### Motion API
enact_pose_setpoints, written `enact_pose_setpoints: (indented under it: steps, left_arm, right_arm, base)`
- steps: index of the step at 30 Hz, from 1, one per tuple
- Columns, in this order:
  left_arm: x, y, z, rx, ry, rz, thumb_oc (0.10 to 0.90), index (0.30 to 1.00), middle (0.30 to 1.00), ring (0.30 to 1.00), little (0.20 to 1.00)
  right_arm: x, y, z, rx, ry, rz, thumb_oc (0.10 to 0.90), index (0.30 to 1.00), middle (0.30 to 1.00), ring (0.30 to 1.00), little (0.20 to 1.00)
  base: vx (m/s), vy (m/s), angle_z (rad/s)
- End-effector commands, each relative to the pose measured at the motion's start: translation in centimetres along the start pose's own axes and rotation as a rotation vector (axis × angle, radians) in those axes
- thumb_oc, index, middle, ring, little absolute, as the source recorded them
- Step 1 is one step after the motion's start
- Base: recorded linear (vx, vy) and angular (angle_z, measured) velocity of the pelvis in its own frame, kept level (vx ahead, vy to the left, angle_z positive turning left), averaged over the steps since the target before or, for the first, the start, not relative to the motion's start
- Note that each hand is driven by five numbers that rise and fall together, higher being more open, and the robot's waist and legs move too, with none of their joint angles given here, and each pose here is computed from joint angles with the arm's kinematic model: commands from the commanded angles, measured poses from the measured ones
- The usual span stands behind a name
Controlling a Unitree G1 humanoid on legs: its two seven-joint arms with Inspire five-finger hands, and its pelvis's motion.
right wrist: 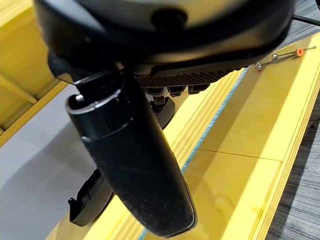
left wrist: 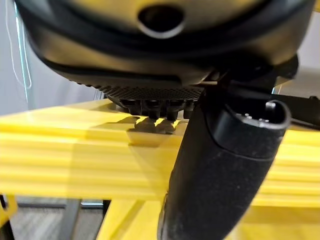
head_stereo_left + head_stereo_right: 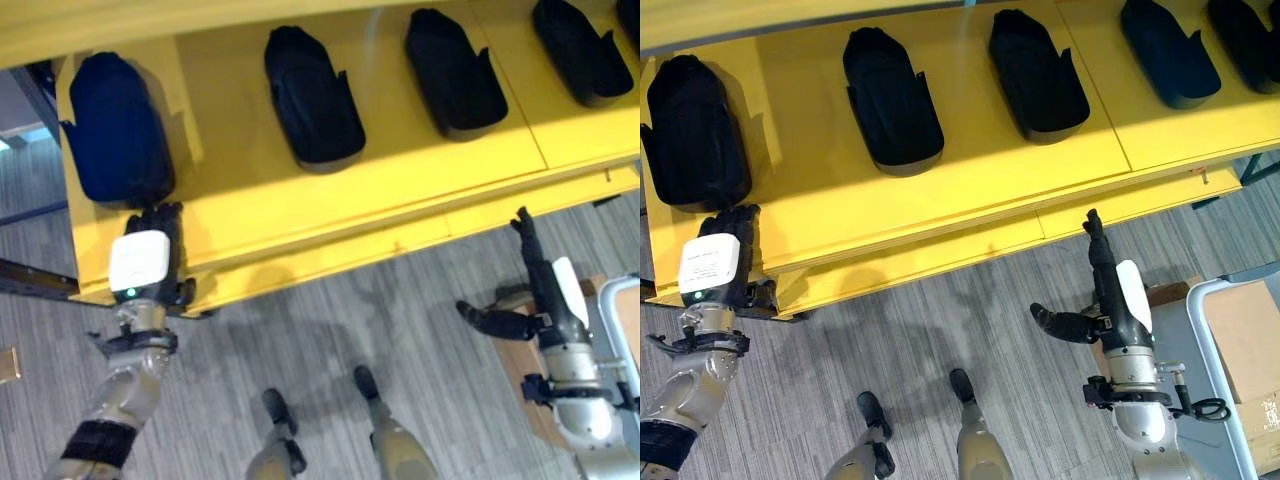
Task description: Move parts from the plastic box to the shelf.
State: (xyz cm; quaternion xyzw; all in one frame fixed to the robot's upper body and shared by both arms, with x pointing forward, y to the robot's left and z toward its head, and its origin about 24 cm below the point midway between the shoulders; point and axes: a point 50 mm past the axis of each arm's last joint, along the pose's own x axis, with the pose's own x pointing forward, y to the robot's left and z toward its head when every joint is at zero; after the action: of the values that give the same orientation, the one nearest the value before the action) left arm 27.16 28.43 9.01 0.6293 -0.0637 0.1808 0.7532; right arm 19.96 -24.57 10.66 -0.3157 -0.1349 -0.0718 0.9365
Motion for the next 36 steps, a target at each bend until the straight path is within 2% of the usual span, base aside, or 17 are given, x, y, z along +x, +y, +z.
enact_pose_setpoints:
  steps: [1, 11, 17, 18, 21, 24, 27, 28, 36]
  left_arm:
    - [0.5, 2.2, 2.9, -0.227, -0.141, 0.111, 0.900, 1.000, 1.000, 1.000, 1.000]
    - [-4.9, -0.2, 4.2, -0.557, -0.166, -0.157, 0.900, 1.000, 1.000, 1.000, 1.000]
    - [-7.3, -1.4, 4.4, -0.942, -0.062, -0.315, 0.900, 1.000, 1.000, 1.000, 1.000]
    - [-7.7, -1.9, 4.6, -1.046, -0.029, -0.350, 0.900, 1.000, 1.000, 1.000, 1.000]
    - [-8.6, -2.6, 4.2, -1.153, 0.025, -0.413, 0.900, 1.000, 1.000, 1.000, 1.000]
    - [-9.6, -3.6, 4.1, -1.306, 0.111, -0.467, 0.900, 1.000, 1.000, 1.000, 1.000]
    - [-10.4, -3.9, 3.9, -1.362, 0.152, -0.489, 0.900, 1.000, 1.000, 1.000, 1.000]
    - [-11.3, -4.8, 3.9, -1.432, 0.219, -0.509, 0.900, 1.000, 1.000, 1.000, 1.000]
    - [-12.7, -5.5, 3.9, -1.487, 0.282, -0.533, 0.900, 1.000, 1.000, 1.000, 1.000]
  right_arm:
    - [1.3, -2.4, 2.7, -0.025, -0.183, -0.112, 0.900, 1.000, 1.000, 1.000, 1.000]
    - [1.2, -2.4, 2.5, -0.010, -0.179, -0.117, 0.900, 1.000, 1.000, 1.000, 1.000]
    - [1.1, -1.7, 2.3, 0.038, -0.165, -0.072, 0.900, 1.000, 1.000, 1.000, 1.000]
    - [1.2, -1.3, 2.1, 0.064, -0.153, -0.056, 0.900, 1.000, 1.000, 1.000, 1.000]
    - [1.0, -0.5, 1.4, 0.150, -0.102, -0.006, 0.900, 1.000, 1.000, 1.000, 1.000]
    - [0.3, 0.9, 0.3, 0.325, -0.023, 0.042, 0.900, 1.000, 1.000, 1.000, 1.000]
    - [-0.4, 1.2, -0.2, 0.379, 0.016, 0.066, 0.900, 1.000, 1.000, 1.000, 1.000]
    - [-1.0, 1.6, -0.7, 0.436, 0.051, 0.080, 0.900, 1.000, 1.000, 1.000, 1.000]
    - [-2.6, 2.1, -1.9, 0.524, 0.145, 0.100, 0.900, 1.000, 1.000, 1.000, 1.000]
  base:
    - [-0.06, -0.045, 0.01]
    - [0.01, -0.039, 0.04]
    - [0.01, -0.052, 0.07]
    - [-0.01, -0.054, 0.13]
    - [-0.03, -0.042, 0.10]
    - [-0.04, -0.038, 0.05]
    - [-0.06, -0.037, 0.03]
    - [-0.05, -0.027, -0.01]
    - [-0.02, -0.011, -0.01]
